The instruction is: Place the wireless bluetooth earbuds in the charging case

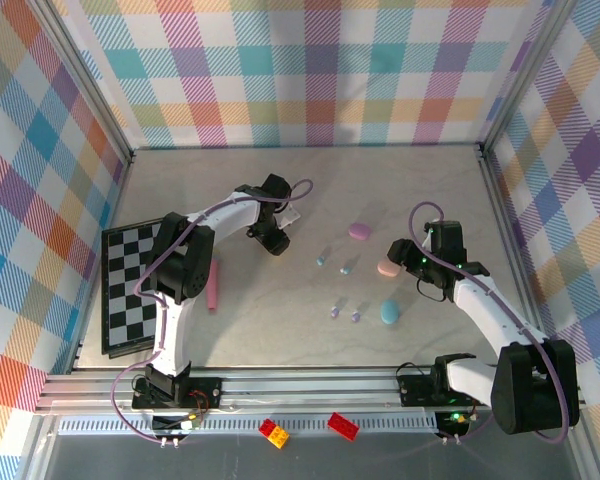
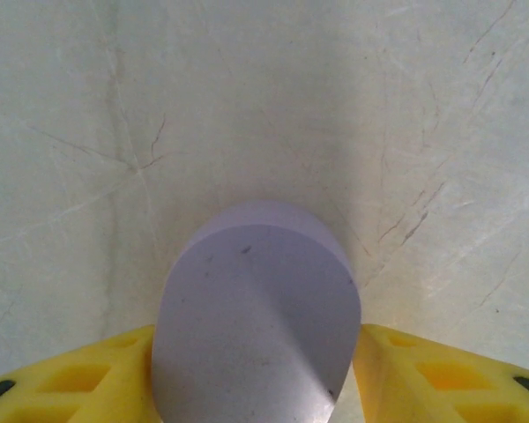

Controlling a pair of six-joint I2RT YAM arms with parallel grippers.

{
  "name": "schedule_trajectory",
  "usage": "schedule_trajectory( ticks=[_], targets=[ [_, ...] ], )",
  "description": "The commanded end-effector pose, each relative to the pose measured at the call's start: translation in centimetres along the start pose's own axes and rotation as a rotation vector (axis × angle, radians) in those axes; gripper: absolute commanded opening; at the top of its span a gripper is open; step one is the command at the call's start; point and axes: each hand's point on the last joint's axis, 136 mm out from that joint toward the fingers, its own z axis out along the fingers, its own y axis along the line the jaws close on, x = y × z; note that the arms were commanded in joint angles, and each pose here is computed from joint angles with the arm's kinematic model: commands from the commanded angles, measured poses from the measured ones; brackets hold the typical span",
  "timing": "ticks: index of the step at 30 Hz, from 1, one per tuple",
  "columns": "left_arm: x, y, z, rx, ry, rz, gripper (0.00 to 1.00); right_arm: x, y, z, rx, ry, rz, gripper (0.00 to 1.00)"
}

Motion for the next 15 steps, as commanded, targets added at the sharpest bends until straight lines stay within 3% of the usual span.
schedule_trajectory(
  ticks=[1, 9, 15],
  targets=[
    [-0.3, -0.3, -1.1, 0.026, -0.032, 0.003, 0.46, -0.7, 1.1, -0.8, -0.030, -0.010, -0.006, 0.62],
    [-1.6, -1.3, -4.1, 0.028, -0.170, -0.006, 0.45, -0.2, 4.7, -1.7, -0.163, 0.039, -0.048, 0.62],
    [-3.1, -4.6, -7.6, 0.054, -0.309, 0.062, 0.44, 1.0, 8.6, -1.8, -0.302, 0.123, -0.072, 0.63]
  ],
)
